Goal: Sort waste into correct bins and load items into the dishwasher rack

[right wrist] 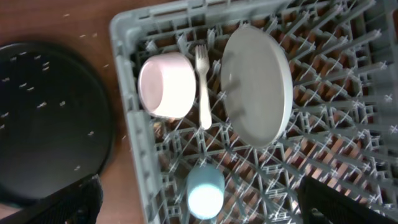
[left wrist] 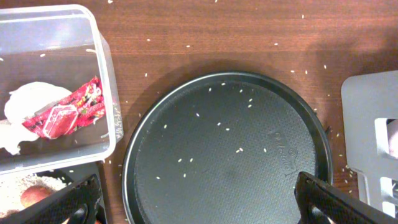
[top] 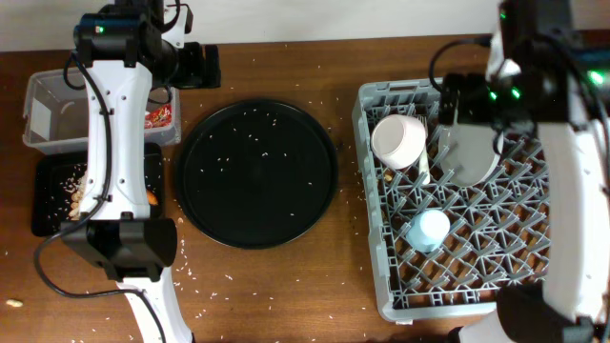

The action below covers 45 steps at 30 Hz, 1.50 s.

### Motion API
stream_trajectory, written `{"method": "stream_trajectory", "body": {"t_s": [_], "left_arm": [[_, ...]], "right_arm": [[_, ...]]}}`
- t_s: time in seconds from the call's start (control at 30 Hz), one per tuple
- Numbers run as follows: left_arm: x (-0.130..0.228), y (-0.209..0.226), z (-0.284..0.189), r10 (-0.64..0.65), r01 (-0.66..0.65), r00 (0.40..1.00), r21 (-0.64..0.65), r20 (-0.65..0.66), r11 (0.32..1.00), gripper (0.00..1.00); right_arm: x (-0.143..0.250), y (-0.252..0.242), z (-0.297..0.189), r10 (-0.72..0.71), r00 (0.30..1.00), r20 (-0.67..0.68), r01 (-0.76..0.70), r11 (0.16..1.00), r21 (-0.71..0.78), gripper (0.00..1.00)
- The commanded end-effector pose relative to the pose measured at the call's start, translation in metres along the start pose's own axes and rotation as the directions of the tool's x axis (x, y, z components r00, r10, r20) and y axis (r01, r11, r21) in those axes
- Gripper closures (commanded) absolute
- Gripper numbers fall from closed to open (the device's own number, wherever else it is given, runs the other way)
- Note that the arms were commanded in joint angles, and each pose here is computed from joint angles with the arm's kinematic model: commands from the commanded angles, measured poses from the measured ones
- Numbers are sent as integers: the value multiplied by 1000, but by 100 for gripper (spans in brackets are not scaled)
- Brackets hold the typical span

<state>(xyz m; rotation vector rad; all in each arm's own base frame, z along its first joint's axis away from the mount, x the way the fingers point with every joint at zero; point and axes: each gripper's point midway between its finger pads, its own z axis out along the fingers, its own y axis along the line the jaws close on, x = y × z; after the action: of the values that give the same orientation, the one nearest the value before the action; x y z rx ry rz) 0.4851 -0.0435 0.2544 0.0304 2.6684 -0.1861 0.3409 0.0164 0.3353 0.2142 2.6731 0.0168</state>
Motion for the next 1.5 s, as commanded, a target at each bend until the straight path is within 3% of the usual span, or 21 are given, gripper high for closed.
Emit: {"method": "stream_trajectory", "body": {"t_s": [0.0,0.07,0.23,0.43,0.67,0.83,1.13,1.47], "left_arm": [[-4,2,-9,-7,8,1000,-8,24,1000,1],[-4,2,-9,-7,8,1000,-8,24,1000,1],[-4,2,-9,-7,8,1000,-8,24,1000,1],[-4,2,-9,-7,8,1000,-8,24,1000,1],[-4,2,-9,-7,8,1000,-8,24,1000,1],[-4,2,-9,-7,8,1000,-8,24,1000,1],[-4,2,-9,-7,8,1000,-8,24,1000,1],[-4,2,-9,-7,8,1000,-8,24,1000,1]], "right_arm": [[13,15,-21,10,1000,1,-10,993,-119,2],[18,30,-30,7,1000,-5,-8,977,-215,2],[18,32,-30,7,1000,-8,-8,974,-227,2],[15,27,-34,-116,992,49,124,972,-198,2],[-23,32,-62,-135,943,304,198,962,-187,2],[-20,31,-64,-125,901,415,218,958,-185,2],[47,18,-19,-66,720,690,255,951,-175,2],[125,3,67,-14,535,845,272,949,-157,2]]}}
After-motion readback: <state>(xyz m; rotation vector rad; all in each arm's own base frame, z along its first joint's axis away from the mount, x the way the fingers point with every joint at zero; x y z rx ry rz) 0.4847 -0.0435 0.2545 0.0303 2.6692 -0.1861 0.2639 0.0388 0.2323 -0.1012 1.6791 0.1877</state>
